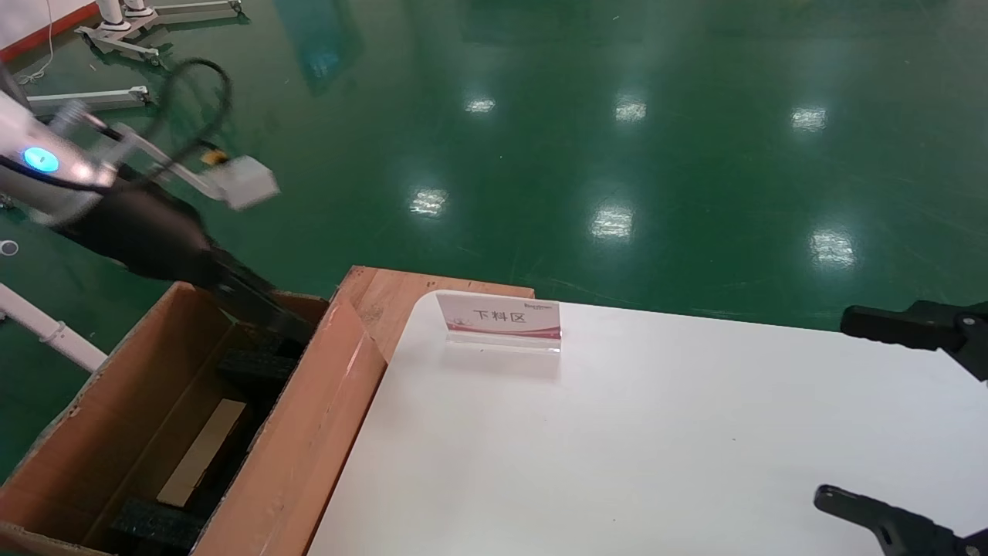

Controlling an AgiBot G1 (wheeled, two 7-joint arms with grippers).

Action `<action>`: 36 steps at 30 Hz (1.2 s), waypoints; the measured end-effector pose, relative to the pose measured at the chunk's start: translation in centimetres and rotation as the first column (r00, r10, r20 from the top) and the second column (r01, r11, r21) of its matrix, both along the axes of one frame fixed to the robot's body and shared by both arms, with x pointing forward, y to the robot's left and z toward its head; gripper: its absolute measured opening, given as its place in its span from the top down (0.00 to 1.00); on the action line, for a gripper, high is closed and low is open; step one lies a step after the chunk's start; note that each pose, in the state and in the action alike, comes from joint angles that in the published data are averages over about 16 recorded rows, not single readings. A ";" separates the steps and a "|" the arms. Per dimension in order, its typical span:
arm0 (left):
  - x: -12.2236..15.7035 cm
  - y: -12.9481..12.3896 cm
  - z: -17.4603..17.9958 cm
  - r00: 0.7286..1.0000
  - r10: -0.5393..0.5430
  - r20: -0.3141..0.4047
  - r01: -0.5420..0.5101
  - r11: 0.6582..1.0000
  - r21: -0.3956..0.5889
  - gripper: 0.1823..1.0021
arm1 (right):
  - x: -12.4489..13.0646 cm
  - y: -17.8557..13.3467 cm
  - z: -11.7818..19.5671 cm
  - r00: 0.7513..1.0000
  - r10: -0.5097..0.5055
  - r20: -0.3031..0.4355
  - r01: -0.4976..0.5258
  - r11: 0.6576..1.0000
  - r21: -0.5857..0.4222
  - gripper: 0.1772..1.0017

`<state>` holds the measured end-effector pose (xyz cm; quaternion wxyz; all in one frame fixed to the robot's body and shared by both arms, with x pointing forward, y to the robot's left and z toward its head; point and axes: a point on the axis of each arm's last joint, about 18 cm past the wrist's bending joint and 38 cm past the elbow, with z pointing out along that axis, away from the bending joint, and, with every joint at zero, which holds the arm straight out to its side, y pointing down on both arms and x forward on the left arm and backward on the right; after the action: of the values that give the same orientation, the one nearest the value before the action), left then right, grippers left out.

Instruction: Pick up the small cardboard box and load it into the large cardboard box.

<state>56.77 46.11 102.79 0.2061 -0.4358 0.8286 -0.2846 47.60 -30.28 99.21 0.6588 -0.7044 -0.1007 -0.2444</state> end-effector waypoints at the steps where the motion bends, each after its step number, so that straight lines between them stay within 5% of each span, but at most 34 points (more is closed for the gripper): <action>1: 0.2 -0.6 -0.5 1.000 -0.026 -0.003 0.026 1.000 -0.012 0.00 | 0.0 0.0 0.0 1.000 0.000 0.000 0.000 1.000 0.000 0.00; 7: 1.3 -5.0 -3.4 0.979 -0.203 0.005 0.202 0.974 -0.099 0.00 | 0.0 0.0 0.0 1.000 0.000 0.000 0.000 1.000 0.000 0.00; 14: 1.6 -9.7 -5.8 0.920 -0.385 0.064 0.390 0.900 -0.195 0.00 | 0.0 0.0 0.0 1.000 0.000 0.000 0.000 1.000 0.000 0.00; 25: 0.3 -15.2 -7.2 0.784 -0.572 0.242 0.621 0.730 -0.284 0.00 | 0.0 0.0 0.0 1.000 0.000 0.000 0.000 1.000 0.000 0.00; 36: -2.4 -17.8 -6.6 0.623 -0.630 0.464 0.777 0.571 -0.266 0.00 | 0.0 0.0 0.0 1.000 0.000 0.000 0.000 1.000 0.000 0.00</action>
<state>54.42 28.35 96.23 0.0992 -0.0465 0.8002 -0.5897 47.60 -30.28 99.21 0.6588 -0.7044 -0.1007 -0.2444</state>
